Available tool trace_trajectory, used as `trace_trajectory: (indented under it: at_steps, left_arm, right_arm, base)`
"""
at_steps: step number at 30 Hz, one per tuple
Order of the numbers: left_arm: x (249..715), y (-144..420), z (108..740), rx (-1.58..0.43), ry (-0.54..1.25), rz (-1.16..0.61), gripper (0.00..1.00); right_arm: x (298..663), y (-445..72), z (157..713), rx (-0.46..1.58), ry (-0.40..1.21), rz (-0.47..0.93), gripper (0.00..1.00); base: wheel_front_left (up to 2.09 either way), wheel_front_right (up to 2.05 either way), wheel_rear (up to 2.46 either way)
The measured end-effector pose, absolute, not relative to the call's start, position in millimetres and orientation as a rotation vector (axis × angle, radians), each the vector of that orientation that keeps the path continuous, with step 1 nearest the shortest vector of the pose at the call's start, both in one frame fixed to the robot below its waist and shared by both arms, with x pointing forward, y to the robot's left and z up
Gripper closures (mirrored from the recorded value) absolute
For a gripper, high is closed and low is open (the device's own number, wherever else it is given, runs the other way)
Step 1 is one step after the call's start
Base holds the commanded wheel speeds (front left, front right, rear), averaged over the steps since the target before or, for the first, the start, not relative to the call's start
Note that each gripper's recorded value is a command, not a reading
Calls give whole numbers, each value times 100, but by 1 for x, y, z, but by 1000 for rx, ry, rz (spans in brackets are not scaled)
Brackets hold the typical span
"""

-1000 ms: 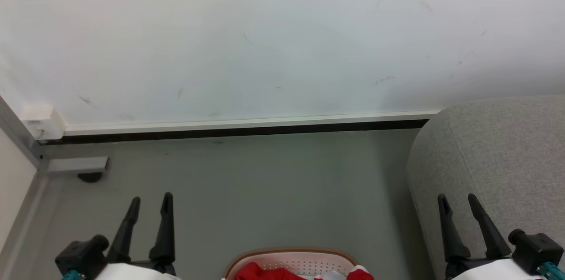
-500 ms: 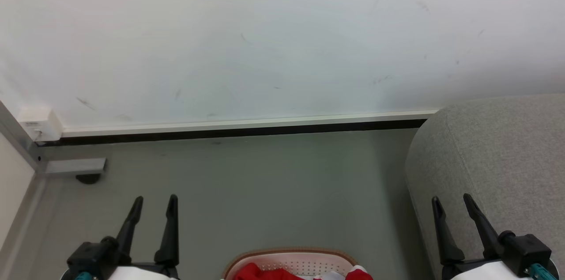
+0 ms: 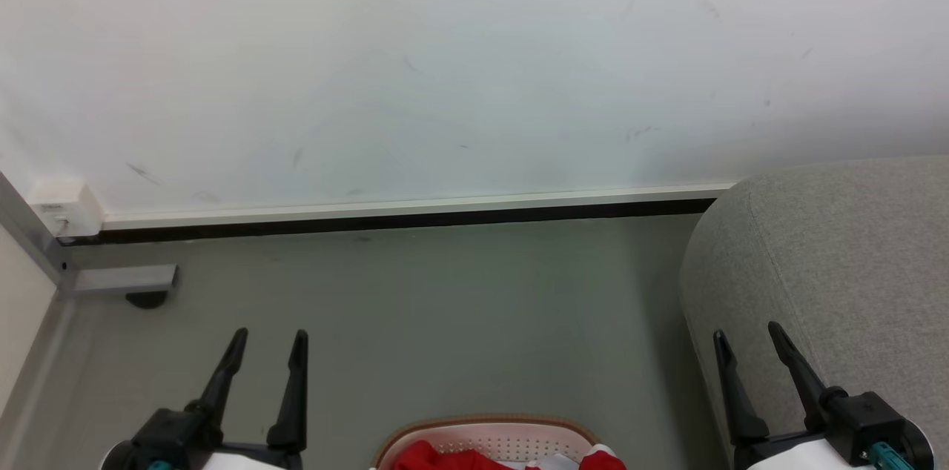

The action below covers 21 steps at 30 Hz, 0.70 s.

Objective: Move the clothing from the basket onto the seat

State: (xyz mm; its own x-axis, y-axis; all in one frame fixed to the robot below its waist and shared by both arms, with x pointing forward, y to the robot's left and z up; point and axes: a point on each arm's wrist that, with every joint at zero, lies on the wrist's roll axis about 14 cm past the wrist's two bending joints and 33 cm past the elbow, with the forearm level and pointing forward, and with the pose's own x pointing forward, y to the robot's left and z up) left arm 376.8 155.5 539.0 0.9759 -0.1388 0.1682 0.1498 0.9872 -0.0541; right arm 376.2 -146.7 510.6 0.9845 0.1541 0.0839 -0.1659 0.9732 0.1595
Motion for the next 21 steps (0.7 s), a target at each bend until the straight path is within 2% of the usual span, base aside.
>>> trace_trajectory:
  at_steps: [21]
  left_arm:
    - [376, 153, 532, 2, -157, -161, 0]
  right_arm:
    - [377, -139, 510, 93, -74, 184, 0]
  base:
    - [0, 0, 0]
